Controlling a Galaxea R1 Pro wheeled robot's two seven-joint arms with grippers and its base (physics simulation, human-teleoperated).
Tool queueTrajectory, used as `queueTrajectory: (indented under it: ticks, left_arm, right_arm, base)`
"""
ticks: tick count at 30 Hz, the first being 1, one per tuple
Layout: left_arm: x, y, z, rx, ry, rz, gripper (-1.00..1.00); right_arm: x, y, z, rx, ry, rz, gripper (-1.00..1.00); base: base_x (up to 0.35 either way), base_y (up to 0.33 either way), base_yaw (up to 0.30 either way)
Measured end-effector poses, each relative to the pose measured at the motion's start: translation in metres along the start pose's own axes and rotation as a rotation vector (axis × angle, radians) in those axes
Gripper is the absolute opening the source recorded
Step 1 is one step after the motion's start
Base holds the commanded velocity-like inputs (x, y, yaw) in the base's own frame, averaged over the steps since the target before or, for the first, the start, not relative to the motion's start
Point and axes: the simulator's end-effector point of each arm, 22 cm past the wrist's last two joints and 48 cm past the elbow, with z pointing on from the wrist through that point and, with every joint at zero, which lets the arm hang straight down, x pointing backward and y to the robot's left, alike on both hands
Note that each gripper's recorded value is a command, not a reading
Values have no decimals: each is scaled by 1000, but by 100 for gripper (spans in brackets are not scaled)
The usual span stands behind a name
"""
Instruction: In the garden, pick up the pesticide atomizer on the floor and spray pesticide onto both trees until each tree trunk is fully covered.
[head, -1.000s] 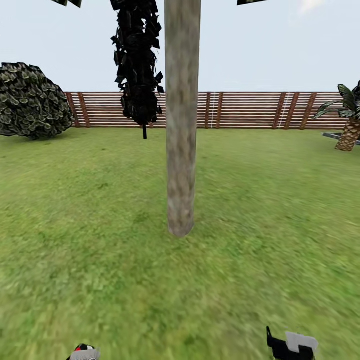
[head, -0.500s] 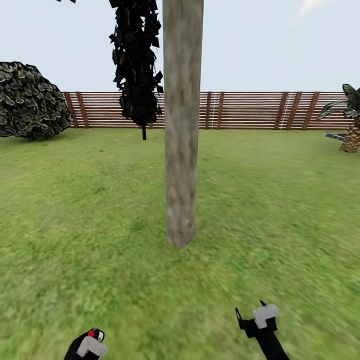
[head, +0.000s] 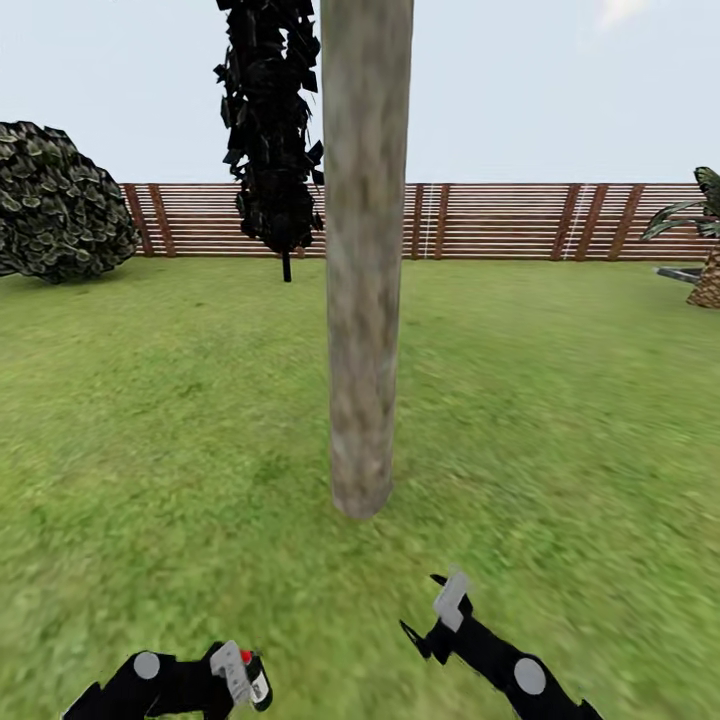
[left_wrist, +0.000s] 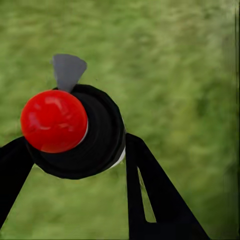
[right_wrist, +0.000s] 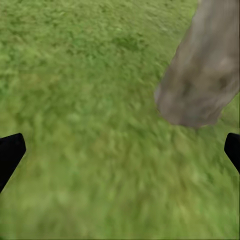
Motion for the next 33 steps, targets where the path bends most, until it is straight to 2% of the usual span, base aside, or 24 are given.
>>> queueTrajectory:
  ticks: [4, 7, 12, 17, 23, 26, 29, 33]
  left_arm:
    - [-25, -12, -8, 144, -14, 42, -100]
    - [-31, -19, -14, 217, 2, 72, -100]
    - [-27, -21, -20, 266, 55, 120, -100]
    - [-27, -21, -20, 273, 68, 131, -100]
    - [-35, -13, -20, 262, 92, 87, -100]
    - [-49, -19, -13, 272, 87, 78, -100]
    - [-61, -27, -6, 287, 81, 92, -100]
    - [-77, -31, 0, 294, 78, 137, -100]
  right_arm:
    - [-9, 20, 7, -181, 42, 9, 100]
    - [-16, 27, 8, -259, 52, 10, 100]
    - [-25, 27, 9, -297, 48, 2, 100]
    - [-37, 24, 10, -309, 28, -15, 100]
    - [-44, 23, 10, -315, 16, -24, 100]
    - [-45, 25, 10, -321, 13, -27, 100]
    - [-47, 30, 10, -343, 11, -28, 100]
    - [-56, 50, 10, -410, -6, -28, 100]
  base:
    - [281, 0, 0]
    - [102, 0, 0]
    - [24, 0, 0]
    - [3, 0, 0]
    - [0, 0, 0]
    - [0, 0, 0]
    - [0, 0, 0]
    - [0, 0, 0]
